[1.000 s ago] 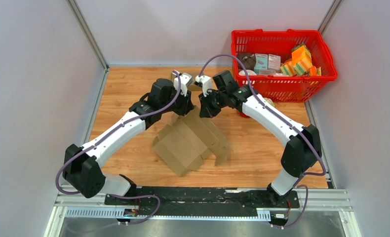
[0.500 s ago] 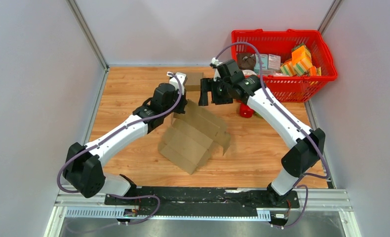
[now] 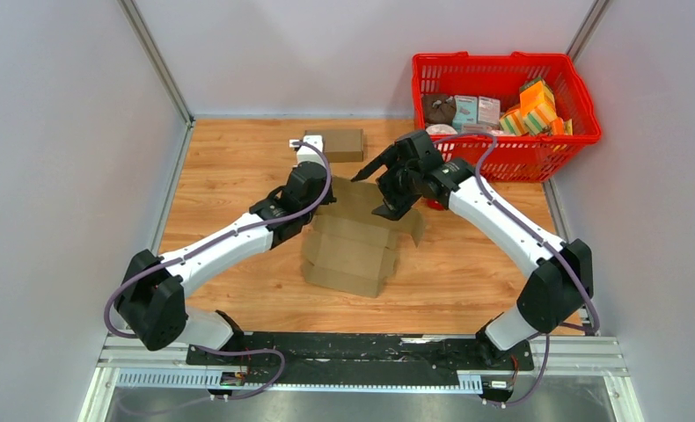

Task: Fold the paper box

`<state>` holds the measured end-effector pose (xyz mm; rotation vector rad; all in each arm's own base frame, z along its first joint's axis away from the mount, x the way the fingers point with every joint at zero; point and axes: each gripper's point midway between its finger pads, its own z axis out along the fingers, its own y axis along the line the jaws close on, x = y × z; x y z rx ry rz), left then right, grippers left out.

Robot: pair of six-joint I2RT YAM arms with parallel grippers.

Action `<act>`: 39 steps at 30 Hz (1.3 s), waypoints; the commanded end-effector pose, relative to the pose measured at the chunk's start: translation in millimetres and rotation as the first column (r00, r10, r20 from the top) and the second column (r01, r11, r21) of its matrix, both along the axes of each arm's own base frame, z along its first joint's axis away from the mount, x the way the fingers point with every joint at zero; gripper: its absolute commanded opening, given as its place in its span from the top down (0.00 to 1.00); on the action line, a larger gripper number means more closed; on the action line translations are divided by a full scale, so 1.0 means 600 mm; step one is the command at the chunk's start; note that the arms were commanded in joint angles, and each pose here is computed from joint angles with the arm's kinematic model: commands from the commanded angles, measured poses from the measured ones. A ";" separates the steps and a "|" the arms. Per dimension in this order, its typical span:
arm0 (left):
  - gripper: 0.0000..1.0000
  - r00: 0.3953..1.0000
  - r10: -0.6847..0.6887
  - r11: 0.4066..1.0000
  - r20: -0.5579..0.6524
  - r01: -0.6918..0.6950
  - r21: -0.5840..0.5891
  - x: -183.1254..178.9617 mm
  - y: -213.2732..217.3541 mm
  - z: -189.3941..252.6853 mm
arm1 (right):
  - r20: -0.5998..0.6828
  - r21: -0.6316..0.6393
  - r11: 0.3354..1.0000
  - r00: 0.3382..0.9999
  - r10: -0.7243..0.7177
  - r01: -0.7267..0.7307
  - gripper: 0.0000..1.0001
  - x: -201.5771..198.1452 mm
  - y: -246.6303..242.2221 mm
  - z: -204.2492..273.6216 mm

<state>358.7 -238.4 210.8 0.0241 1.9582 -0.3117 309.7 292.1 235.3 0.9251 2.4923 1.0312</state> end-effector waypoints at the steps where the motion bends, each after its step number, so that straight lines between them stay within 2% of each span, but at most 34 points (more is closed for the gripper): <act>1: 1.00 0.996 0.079 0.995 0.044 -0.077 -0.063 -0.001 0.014 0.018 | -0.083 0.142 0.960 0.969 -0.233 0.243 0.06 0.061 0.003 0.021; 7: 1.00 0.993 0.094 0.991 0.074 -0.086 -0.098 -0.011 0.023 0.019 | -0.122 0.132 0.927 0.934 -0.336 0.350 0.20 0.090 -0.007 -0.010; 16: 1.00 0.992 0.081 0.992 0.099 -0.071 -0.100 -0.018 0.022 0.015 | -0.175 0.121 0.921 0.922 -0.346 0.369 0.32 0.109 0.009 -0.029; 18: 1.00 0.992 0.075 0.994 0.101 -0.066 -0.093 -0.021 0.022 0.013 | -0.171 0.108 0.919 0.917 -0.360 0.380 0.37 0.114 0.006 -0.037; 20: 1.00 0.991 0.069 0.994 0.112 -0.059 -0.089 -0.022 0.022 0.016 | -0.172 0.100 0.918 0.915 -0.364 0.384 0.50 0.113 0.004 -0.047; 21: 1.00 0.992 0.068 0.995 0.108 -0.059 -0.083 -0.024 0.023 0.010 | -0.168 0.111 0.916 0.916 -0.365 0.386 0.54 0.117 0.007 -0.047; 26: 1.00 0.991 0.042 0.996 0.125 -0.031 -0.089 -0.028 0.017 0.010 | -0.198 0.123 0.920 0.918 -0.344 0.371 0.65 0.113 0.018 -0.060; 36: 1.00 0.987 -0.011 0.999 0.163 0.020 -0.049 -0.032 0.007 0.016 | -0.188 0.034 0.932 0.918 -0.349 0.361 0.67 0.108 0.011 -0.081; 37: 1.00 0.985 -0.013 0.999 0.171 0.022 -0.048 -0.032 0.008 0.019 | -0.188 0.032 0.933 0.919 -0.347 0.359 0.68 0.106 0.012 -0.083; 39: 1.00 0.984 -0.023 0.999 0.174 0.031 -0.044 -0.035 0.006 0.018 | -0.193 0.031 0.934 0.919 -0.343 0.355 0.77 0.102 0.013 -0.092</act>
